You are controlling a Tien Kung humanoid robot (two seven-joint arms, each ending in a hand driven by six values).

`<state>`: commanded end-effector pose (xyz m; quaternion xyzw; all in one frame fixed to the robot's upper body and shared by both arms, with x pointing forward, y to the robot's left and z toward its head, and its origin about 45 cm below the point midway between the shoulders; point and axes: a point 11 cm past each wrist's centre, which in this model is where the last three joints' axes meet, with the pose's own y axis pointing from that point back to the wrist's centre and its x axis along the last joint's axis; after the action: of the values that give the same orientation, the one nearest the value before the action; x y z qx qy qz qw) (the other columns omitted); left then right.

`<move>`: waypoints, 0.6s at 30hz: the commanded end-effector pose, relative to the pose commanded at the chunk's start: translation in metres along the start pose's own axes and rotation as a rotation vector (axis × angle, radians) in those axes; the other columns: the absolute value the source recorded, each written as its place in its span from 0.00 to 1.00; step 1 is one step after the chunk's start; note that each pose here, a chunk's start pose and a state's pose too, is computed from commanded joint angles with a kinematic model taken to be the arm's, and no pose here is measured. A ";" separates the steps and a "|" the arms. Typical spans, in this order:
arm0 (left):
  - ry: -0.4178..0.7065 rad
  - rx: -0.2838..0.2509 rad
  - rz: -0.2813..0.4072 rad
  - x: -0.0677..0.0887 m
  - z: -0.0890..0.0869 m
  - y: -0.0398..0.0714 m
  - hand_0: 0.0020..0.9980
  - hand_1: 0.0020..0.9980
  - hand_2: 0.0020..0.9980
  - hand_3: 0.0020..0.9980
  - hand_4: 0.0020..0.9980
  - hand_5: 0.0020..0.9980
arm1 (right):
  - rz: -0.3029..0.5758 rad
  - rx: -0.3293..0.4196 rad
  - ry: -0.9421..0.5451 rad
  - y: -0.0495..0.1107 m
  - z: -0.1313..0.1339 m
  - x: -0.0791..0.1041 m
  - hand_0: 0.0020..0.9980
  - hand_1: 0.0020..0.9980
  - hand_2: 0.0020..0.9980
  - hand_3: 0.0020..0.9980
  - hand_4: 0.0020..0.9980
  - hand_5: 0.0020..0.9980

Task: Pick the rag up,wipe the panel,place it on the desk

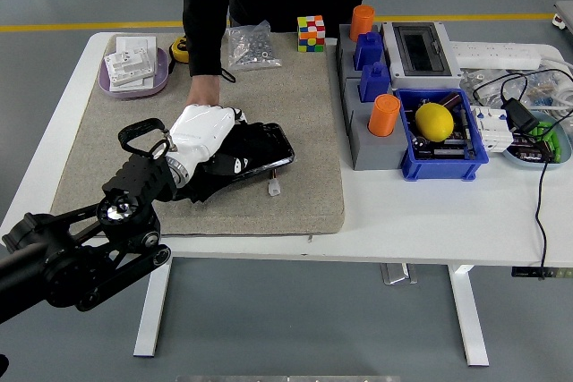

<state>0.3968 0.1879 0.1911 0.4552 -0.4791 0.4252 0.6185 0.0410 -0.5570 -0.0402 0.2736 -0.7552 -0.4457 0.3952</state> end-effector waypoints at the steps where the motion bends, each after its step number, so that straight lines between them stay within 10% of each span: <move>1: -0.002 0.002 0.001 0.000 -0.002 0.001 0.23 0.08 0.40 0.27 0.00 0.00 | 0.000 0.000 -0.001 0.000 0.000 0.000 0.69 0.46 0.64 0.62 1.00 0.70; 18: -0.011 0.102 -0.001 -0.008 -0.054 0.029 0.23 0.08 0.40 0.27 0.00 0.00 | 0.005 -0.010 -0.011 0.000 0.005 0.004 0.69 0.46 0.65 0.62 1.00 0.70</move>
<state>0.3785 0.2461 0.1807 0.4890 -0.4599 0.4461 0.5919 0.0345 -0.5575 -0.0407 0.2675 -0.7558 -0.4499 0.3935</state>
